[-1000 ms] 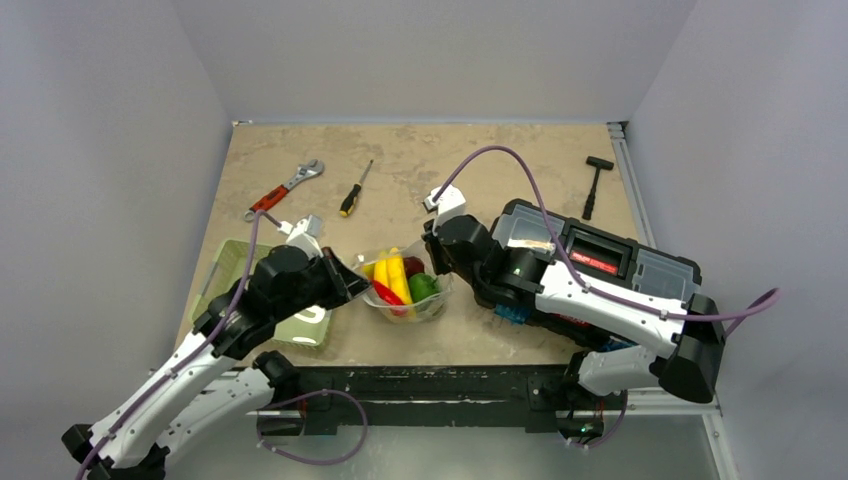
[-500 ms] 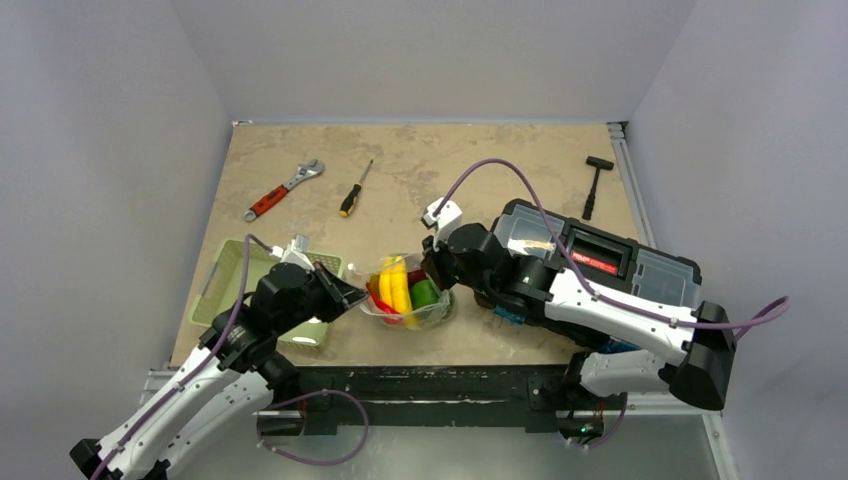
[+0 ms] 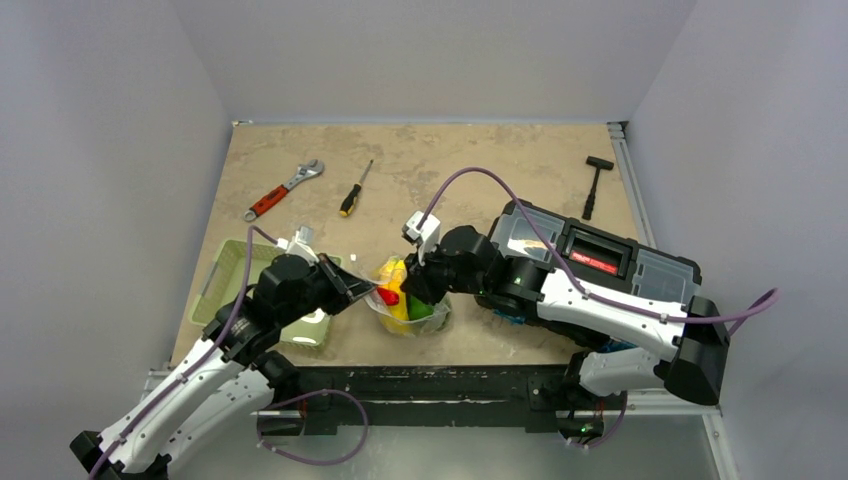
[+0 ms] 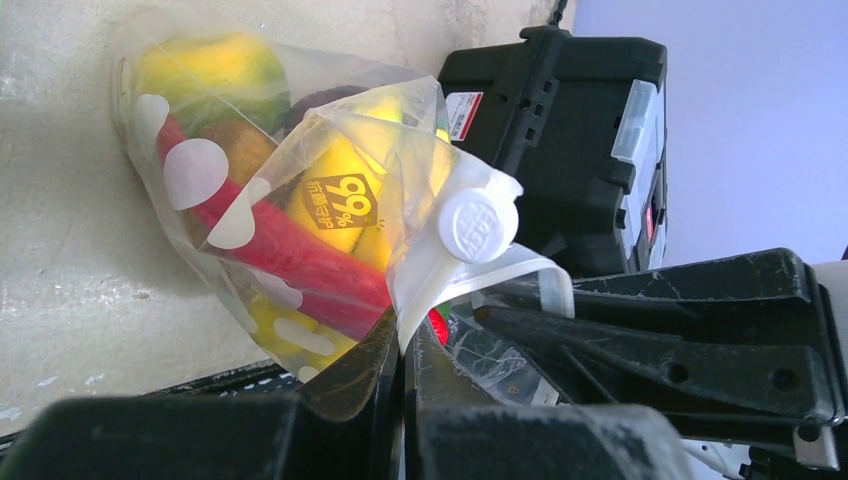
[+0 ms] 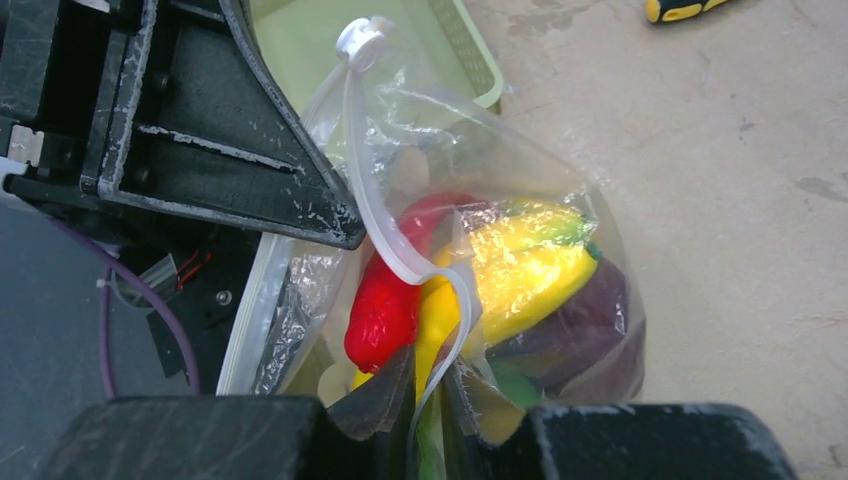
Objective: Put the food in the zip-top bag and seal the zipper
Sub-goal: Adjust the zipper food storage bag at the center of the board.
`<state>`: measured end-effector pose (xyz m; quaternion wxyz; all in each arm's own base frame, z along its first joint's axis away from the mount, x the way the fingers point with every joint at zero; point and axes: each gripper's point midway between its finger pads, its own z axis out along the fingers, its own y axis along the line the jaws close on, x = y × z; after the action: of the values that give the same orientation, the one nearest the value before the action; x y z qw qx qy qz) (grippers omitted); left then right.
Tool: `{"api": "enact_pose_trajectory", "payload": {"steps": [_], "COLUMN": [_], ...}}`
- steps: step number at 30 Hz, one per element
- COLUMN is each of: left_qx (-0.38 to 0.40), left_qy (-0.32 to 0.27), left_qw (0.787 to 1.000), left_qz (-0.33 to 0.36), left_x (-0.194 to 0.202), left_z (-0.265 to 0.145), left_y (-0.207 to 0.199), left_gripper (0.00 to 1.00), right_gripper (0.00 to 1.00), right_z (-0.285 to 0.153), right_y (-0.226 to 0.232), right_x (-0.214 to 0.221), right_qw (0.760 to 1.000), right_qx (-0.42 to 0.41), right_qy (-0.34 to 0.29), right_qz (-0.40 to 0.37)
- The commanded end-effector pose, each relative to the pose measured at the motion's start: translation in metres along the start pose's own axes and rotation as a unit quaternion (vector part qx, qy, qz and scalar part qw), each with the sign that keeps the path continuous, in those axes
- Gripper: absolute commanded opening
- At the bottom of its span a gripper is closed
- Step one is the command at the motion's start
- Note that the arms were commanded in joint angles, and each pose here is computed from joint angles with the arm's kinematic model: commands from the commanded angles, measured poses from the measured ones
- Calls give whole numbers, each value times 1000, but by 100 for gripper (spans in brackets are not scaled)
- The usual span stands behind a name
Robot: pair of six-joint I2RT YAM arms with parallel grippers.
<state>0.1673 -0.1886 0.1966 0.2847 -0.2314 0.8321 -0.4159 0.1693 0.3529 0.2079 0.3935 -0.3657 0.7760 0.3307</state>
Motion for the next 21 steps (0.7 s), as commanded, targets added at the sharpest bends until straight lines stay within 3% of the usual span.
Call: {"api": "enact_pose_trajectory", "payload": {"steps": [1,7,14,21], "left_qx": [65,60,44,24], "left_qy": [-10,-17,-20,-16], "left_qw": [998,998,999,999], "left_qz": [-12,-14,-23,-37], "left_x": [-10,-13,-14,-15], "left_z": [-10,-11,-12,-13], "left_y": [-41,-40,-35,-36], "left_gripper": [0,0,0,0], "right_gripper": [18,48,76,85], "right_z": [-2,-8,-7,2], "right_y": [22,31,35,39], "right_x": [-20,-28,-26,-26], "right_qw": [999,998,997,995], "right_qx": [-44,-52,-50,-30], "right_qy": [-19,-31,-27,-31], "right_qz": [-16,-32,-57,-95]}}
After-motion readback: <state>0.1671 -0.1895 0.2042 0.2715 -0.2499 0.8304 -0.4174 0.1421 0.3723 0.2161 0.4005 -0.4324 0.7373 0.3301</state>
